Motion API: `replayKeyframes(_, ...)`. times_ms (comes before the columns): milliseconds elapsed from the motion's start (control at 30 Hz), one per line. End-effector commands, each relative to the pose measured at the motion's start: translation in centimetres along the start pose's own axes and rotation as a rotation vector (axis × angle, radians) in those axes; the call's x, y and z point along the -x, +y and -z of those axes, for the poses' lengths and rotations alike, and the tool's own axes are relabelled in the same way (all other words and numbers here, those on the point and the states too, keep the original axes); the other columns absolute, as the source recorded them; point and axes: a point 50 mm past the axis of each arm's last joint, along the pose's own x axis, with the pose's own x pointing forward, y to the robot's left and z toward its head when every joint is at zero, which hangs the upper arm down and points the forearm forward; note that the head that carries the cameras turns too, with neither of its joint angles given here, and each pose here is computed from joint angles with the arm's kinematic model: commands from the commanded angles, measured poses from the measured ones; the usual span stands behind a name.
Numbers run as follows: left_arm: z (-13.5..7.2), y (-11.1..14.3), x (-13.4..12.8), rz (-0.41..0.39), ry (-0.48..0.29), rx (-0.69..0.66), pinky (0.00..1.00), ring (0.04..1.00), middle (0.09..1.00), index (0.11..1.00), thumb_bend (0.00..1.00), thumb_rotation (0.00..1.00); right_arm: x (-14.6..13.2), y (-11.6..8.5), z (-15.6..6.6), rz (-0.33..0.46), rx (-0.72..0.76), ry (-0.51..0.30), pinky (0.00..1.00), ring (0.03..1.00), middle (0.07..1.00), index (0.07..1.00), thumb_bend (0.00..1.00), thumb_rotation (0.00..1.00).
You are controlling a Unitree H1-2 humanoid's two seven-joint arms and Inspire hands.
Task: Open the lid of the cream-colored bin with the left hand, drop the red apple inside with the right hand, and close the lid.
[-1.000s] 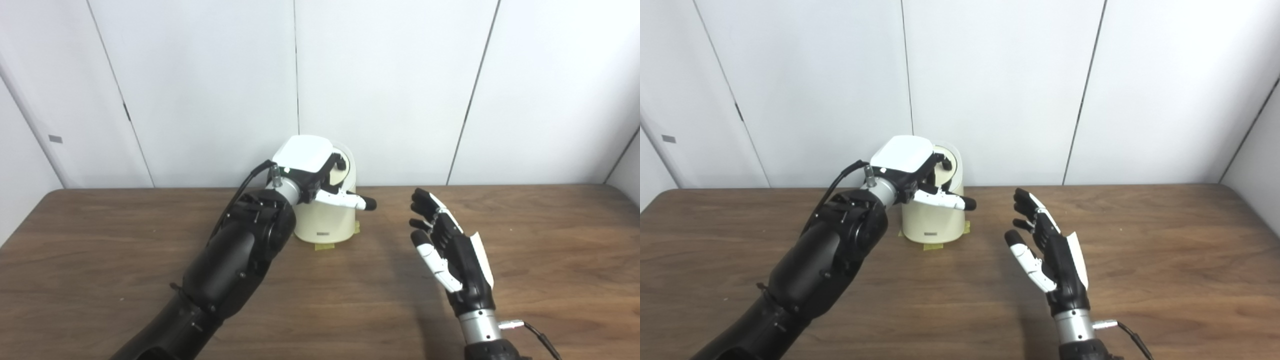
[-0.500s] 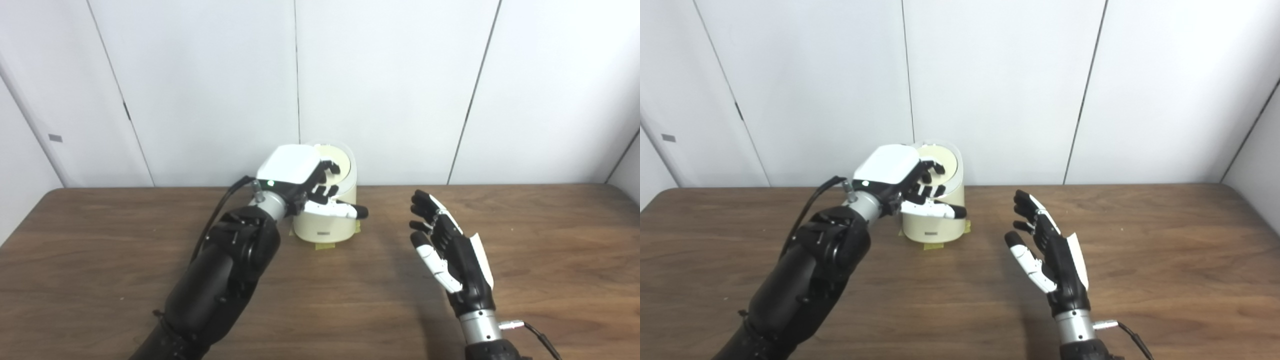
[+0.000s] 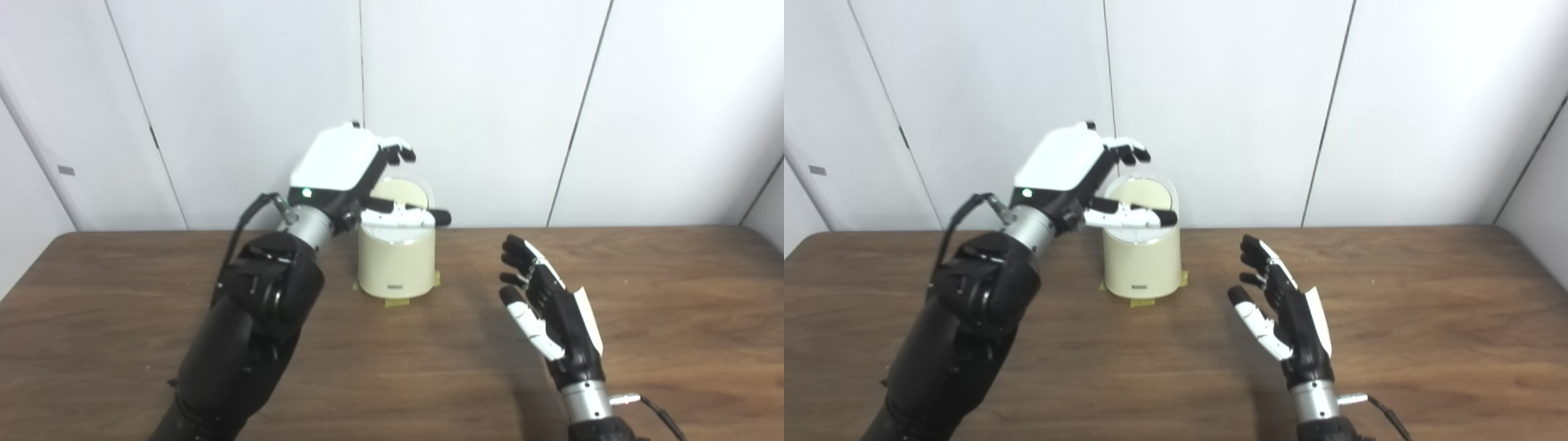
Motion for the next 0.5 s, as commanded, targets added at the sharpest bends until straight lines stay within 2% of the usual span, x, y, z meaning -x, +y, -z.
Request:
replayKeyframes(0, -0.5, 2.3, 1.0, -0.099, -0.046, -0.021, 0.99, 0.73, 0.729, 0.74, 0.9, 0.85, -1.3, 0.1, -1.4, 0.006, -0.009, -0.088, 0.77, 0.862, 0.874, 0.87, 0.4, 0.67)
replayKeyframes(67, -0.1, 2.1, 2.5, -0.116, -0.046, -0.007, 0.87, 0.713, 0.723, 0.73, 0.82, 0.83, -1.3, 0.1, -1.3, 0.005, -0.006, -0.086, 0.76, 0.858, 0.872, 0.869, 0.41, 0.68)
replayKeyframes(100, 0.5, 1.7, 3.2, -0.119, -0.044, -0.001, 0.76, 0.705, 0.72, 0.727, 0.74, 0.81, -1.4, 0.0, -1.2, 0.004, -0.001, -0.085, 0.76, 0.856, 0.87, 0.868, 0.41, 0.68)
replayKeyframes(167, 2.0, 0.4, 4.7, -0.117, -0.035, 0.013, 0.69, 0.702, 0.724, 0.732, 0.63, 0.74, -1.4, -0.1, -1.2, 0.01, 0.018, -0.085, 0.75, 0.844, 0.863, 0.862, 0.4, 0.68)
replayKeyframes(267, 4.8, -2.3, 7.0, -0.103, -0.007, 0.034, 0.67, 0.752, 0.771, 0.776, 0.39, 0.59, -1.6, -0.6, -1.2, 0.035, 0.107, -0.091, 0.72, 0.811, 0.835, 0.836, 0.37, 0.68)
replayKeyframes(300, 5.3, -2.7, 7.4, -0.101, -0.001, 0.039, 0.67, 0.766, 0.785, 0.788, 0.35, 0.57, -1.6, -0.8, -1.2, 0.041, 0.134, -0.092, 0.72, 0.802, 0.828, 0.83, 0.36, 0.7)
replayKeyframes(333, 6.2, -3.7, 8.4, -0.107, 0.017, 0.067, 0.68, 0.774, 0.792, 0.794, 0.32, 0.56, -1.7, -1.1, -1.1, 0.046, 0.2, -0.101, 0.72, 0.797, 0.824, 0.826, 0.35, 0.71)
replayKeyframes(367, 7.1, -4.6, 9.5, -0.113, 0.037, 0.106, 0.69, 0.784, 0.799, 0.798, 0.29, 0.5, -1.8, -1.5, -1.1, 0.051, 0.248, -0.11, 0.72, 0.791, 0.81, 0.815, 0.33, 0.72)
replayKeyframes(467, 9.2, -7.0, 12.3, -0.144, 0.088, 0.248, 0.68, 0.791, 0.802, 0.792, 0.27, 0.4, -1.7, -2.3, -0.8, 0.064, 0.297, -0.111, 0.69, 0.772, 0.781, 0.78, 0.28, 0.62)
